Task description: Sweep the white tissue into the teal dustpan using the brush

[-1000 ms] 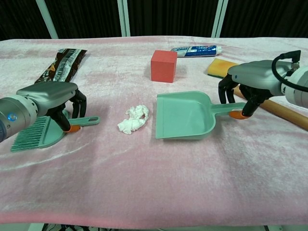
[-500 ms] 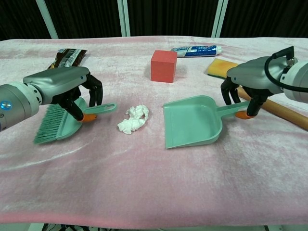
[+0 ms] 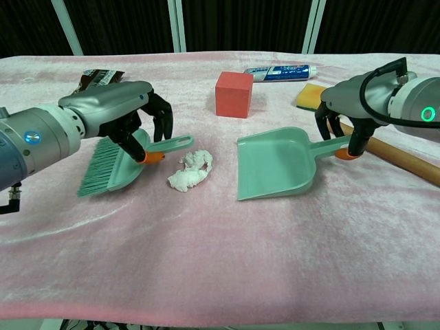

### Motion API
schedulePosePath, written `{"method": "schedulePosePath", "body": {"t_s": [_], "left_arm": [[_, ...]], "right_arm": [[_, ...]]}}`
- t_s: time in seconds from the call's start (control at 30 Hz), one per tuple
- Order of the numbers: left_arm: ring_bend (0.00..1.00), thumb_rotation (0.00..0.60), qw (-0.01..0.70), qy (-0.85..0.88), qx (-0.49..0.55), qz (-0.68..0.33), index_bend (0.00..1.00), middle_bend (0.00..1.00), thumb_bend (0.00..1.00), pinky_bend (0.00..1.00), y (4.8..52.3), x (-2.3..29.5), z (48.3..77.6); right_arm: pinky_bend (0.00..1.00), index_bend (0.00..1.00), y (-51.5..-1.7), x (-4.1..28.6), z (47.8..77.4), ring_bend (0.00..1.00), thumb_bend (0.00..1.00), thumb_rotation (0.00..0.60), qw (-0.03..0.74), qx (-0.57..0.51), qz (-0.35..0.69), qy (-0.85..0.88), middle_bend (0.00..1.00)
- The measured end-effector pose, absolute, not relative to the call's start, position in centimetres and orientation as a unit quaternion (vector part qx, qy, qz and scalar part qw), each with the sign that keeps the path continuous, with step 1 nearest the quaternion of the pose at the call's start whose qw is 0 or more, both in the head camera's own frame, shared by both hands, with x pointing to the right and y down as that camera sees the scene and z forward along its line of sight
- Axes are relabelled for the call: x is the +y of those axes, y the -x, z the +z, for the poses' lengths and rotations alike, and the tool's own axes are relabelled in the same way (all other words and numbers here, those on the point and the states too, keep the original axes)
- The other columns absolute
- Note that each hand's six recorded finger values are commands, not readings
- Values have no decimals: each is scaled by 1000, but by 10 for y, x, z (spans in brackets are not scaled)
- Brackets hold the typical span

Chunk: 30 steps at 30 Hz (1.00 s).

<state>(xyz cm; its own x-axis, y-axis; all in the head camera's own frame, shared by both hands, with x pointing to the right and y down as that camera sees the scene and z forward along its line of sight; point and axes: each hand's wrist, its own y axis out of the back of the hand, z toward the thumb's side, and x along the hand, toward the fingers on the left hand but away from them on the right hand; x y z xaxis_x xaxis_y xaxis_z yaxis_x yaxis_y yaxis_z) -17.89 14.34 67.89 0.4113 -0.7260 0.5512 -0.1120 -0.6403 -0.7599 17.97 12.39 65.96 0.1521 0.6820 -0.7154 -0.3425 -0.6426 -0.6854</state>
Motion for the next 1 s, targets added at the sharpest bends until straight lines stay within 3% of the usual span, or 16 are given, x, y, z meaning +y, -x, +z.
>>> {"method": "schedulePosePath", "body": {"t_s": [1.0], "left_arm": [[901,600,193,835,369,-361,586,652,377,1000,120,141,698]], "right_arm": [[763,657,-192,128,659,711,586,600,414,-110,642,635,664]]}}
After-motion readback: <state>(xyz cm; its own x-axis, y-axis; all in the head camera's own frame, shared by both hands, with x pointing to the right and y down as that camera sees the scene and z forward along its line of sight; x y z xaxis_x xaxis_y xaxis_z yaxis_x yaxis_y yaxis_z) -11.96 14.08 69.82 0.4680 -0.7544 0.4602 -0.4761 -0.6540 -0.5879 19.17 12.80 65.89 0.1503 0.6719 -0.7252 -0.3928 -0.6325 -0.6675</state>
